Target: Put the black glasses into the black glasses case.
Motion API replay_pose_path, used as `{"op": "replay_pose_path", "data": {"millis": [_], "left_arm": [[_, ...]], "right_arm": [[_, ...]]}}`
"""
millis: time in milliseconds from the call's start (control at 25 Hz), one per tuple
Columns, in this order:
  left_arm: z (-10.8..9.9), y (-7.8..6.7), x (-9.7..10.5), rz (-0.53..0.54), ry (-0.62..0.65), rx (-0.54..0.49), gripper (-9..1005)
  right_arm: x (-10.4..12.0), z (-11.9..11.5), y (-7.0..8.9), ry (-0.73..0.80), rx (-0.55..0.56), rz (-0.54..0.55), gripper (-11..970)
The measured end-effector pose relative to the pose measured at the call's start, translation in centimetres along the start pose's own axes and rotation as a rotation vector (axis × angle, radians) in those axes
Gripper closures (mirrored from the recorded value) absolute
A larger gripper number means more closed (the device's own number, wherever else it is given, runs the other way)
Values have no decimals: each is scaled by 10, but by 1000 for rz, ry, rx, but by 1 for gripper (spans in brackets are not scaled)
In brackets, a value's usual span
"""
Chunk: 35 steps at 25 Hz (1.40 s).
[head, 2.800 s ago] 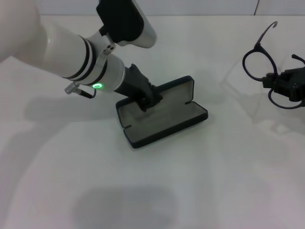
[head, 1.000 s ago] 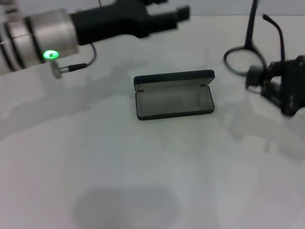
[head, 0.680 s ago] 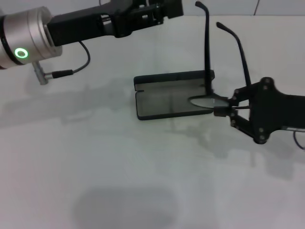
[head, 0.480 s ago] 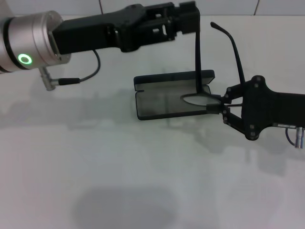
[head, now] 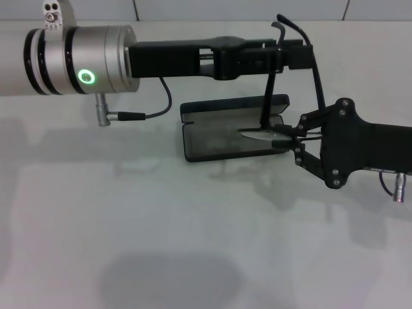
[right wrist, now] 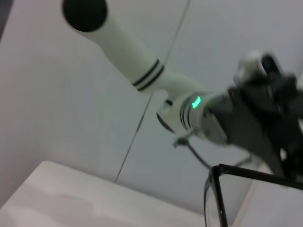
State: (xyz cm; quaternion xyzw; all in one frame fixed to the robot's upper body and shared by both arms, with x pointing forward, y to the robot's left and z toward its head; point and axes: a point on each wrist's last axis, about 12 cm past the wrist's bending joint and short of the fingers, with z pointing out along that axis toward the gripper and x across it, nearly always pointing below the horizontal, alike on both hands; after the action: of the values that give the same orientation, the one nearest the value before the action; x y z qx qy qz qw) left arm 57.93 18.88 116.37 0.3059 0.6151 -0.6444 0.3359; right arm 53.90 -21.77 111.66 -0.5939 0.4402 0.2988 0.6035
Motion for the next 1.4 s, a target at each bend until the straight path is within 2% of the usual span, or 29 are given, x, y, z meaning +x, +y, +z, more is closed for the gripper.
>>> {"op": "replay_pose_path", "data": {"millis": [440,760,1000,1400], "left_arm": [[14,2,2,-88,106,2,441],[19,-4,-3,-87,106,63,441],[16,3,3,-130,84,12,441],[18,4,12,-160,93,7,441]], "right_arm": [[-3,-11,5,-52,73,-90,841],[-2,-13,6,-54,86,-98,840],[-2,-14,9,-57,94,-113,839],[-4,-18,17,-94,69,-107,839]]}}
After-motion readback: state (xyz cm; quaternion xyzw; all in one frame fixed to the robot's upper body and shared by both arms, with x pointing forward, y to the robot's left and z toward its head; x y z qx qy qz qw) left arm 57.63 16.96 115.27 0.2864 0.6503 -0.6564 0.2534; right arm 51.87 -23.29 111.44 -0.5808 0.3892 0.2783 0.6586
